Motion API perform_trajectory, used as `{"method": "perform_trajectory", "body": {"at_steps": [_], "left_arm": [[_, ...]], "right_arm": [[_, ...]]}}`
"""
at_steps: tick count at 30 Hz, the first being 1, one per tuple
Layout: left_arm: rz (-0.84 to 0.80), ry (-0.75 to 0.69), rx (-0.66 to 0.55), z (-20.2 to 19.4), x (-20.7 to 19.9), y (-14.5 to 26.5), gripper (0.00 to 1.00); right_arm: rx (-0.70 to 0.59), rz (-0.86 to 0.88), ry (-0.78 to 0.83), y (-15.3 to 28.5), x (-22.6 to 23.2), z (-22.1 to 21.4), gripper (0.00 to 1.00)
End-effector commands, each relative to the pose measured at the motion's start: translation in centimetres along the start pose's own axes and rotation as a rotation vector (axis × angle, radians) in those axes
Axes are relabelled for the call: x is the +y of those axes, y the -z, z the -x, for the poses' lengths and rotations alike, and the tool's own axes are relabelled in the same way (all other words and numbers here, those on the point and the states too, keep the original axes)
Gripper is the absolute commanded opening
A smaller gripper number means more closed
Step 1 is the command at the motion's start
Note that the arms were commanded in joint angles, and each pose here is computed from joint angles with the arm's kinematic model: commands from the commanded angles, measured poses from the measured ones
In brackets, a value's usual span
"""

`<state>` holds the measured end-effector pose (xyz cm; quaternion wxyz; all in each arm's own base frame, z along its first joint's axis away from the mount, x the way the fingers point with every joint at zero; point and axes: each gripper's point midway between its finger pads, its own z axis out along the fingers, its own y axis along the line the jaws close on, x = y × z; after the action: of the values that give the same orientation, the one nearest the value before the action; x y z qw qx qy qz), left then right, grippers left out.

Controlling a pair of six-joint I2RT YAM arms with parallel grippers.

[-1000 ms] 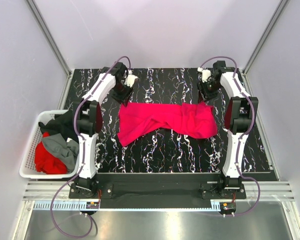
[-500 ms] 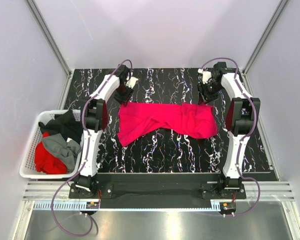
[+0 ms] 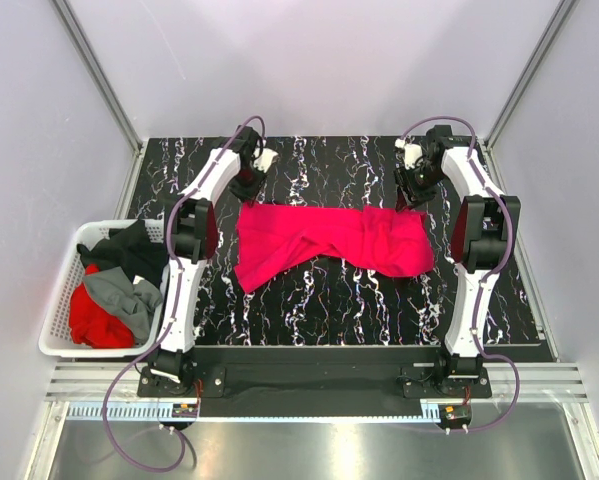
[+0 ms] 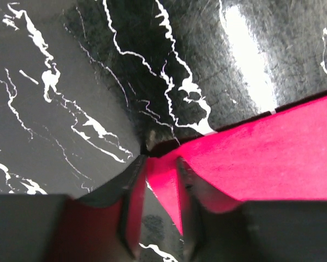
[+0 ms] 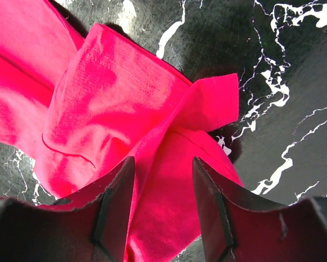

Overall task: Fold and stack the t-shirts
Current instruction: Flatten the tshirt out

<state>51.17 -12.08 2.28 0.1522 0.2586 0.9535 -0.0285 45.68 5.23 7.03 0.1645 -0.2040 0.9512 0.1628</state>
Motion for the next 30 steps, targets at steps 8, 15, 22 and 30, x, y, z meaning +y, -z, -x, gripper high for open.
{"method": "perform_trajectory", "body": {"at_steps": [8,15,22,30], "left_arm": [[-0.014,0.000,-0.070,2.0,0.2,0.2,0.00],[-0.032,0.002,-0.173,3.6,-0.6,6.4,0.00],[-0.019,0.005,-0.142,2.4,-0.6,6.8,0.00],[-0.001,-0.019,-0.187,3.1,-0.5,9.4,0.00]], "right_arm": [[-0.020,-0.073,0.026,1.9,-0.1,0.6,0.54],[0.014,-0.127,-0.006,0.5,-1.8,0.0,0.56],[0.051,-0.023,-0.007,-1.2,-0.1,-0.8,0.50],[0.071,0.109,0.021,-2.3,1.6,-1.1,0.10]]}}
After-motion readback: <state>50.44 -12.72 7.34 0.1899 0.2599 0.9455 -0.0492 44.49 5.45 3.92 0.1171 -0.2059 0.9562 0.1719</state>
